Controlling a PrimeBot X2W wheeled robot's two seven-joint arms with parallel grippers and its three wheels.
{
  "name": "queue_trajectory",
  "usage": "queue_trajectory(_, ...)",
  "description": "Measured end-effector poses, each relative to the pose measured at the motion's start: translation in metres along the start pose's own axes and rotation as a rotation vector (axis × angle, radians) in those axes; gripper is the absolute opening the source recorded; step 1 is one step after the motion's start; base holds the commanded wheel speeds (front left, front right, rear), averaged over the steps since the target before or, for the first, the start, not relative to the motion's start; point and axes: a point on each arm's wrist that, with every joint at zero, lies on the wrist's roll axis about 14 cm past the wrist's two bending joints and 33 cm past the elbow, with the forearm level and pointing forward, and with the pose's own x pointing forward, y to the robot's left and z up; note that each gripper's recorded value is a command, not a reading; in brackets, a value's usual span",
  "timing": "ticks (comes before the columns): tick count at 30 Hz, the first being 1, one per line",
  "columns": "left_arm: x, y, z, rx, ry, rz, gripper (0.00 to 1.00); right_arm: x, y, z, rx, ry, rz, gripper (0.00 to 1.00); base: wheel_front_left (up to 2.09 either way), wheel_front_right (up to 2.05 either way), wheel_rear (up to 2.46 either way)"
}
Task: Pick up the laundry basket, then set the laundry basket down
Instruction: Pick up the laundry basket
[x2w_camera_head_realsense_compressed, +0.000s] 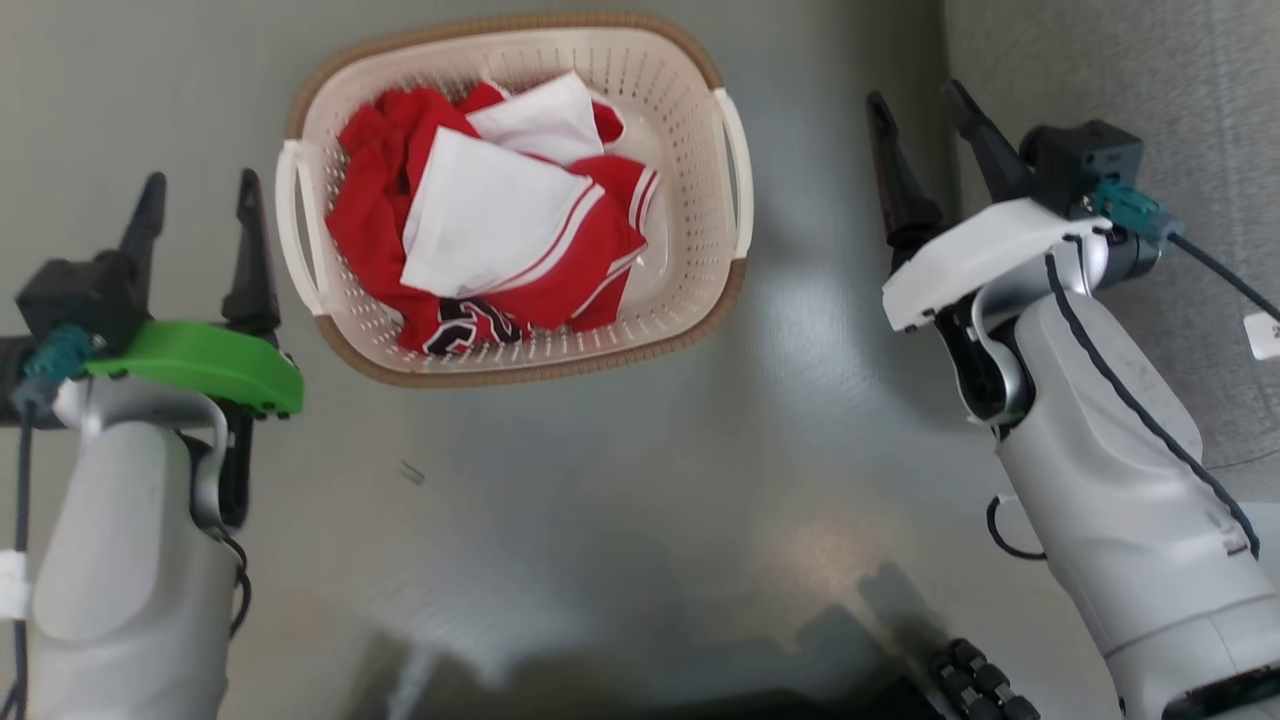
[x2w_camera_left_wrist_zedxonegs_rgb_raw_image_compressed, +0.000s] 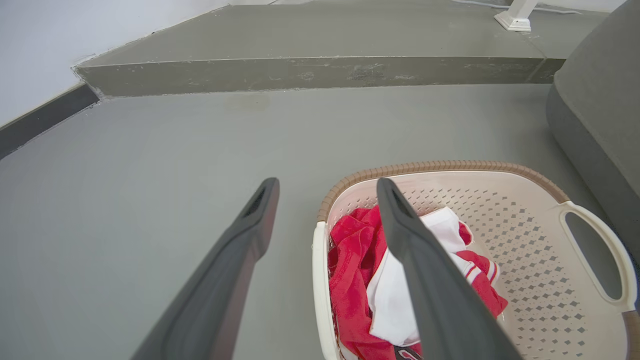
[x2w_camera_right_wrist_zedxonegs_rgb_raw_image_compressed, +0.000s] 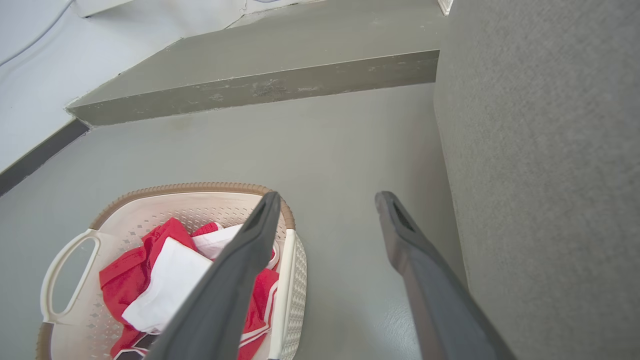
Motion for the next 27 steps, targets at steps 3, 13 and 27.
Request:
queue_trajectory(3, 0.005, 0.006, -0.008, 0.003, 0.021, 0.010, 1.00, 0.006, 0.000, -0.008, -0.001, 0.021, 0.003, 1.00, 0.00, 0.00, 0.00)
queue_trajectory(13, 0.029, 0.023, -0.048, -0.018, 0.117, 0.039, 1.00, 0.032, 0.001, -0.048, -0.006, 0.124, 0.033, 1.00, 0.00, 0.00, 0.00)
queue_trajectory(27, 0.050, 0.031, -0.099, -0.025, 0.242, 0.031, 1.00, 0.058, 0.011, -0.101, -0.017, 0.266, 0.105, 1.00, 0.00, 0.00, 0.00)
